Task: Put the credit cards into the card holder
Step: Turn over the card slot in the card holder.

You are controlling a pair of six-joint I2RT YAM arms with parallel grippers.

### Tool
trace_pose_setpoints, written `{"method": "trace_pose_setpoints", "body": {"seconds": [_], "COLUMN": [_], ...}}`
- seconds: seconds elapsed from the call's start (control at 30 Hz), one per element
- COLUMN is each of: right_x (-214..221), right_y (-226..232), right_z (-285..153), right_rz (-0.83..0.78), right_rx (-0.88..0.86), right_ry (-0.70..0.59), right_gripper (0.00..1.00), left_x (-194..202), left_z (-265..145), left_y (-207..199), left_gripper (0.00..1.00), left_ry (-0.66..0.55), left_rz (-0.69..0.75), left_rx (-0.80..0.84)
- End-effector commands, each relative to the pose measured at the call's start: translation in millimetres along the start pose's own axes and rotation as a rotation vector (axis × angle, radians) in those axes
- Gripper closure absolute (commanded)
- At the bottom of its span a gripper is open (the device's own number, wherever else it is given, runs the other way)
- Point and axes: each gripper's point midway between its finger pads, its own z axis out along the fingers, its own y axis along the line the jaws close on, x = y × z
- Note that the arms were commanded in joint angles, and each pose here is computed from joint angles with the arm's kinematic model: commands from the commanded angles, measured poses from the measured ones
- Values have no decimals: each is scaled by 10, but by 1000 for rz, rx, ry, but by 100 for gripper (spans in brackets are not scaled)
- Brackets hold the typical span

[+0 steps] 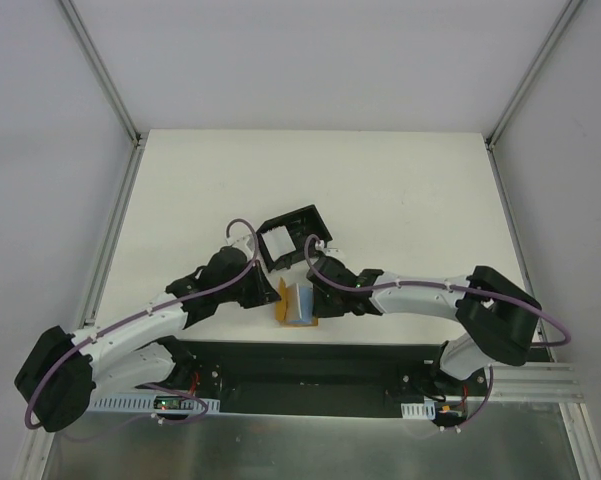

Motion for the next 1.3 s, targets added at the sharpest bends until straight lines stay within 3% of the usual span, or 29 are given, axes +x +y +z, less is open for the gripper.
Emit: {"method": "trace_pose_setpoints", "body": {"seconds": [0.0,0.33,0.93,1.27], "right_x": [-113,-338,-191,-206], "right_y": [-205,443,506,796], "right_z": [-163,-349,-99,-90], "right_rz": [51,69,73,48], "right_rx": [38,-252,-231,-338], "right_ry": [-68,-113,-7,26], "right_gripper": [73,65,62,62], "left_x": [93,172,201,202], "left_z": [-52,-76,-81,-68], "left_y": [500,793,826,813], "left_gripper": [100,100,100,100], "left_ry": [-44,-102,-107,-101], "left_rz": [-80,-173,-189,-193], "left_rx": [-149,-211,-209,-206]}}
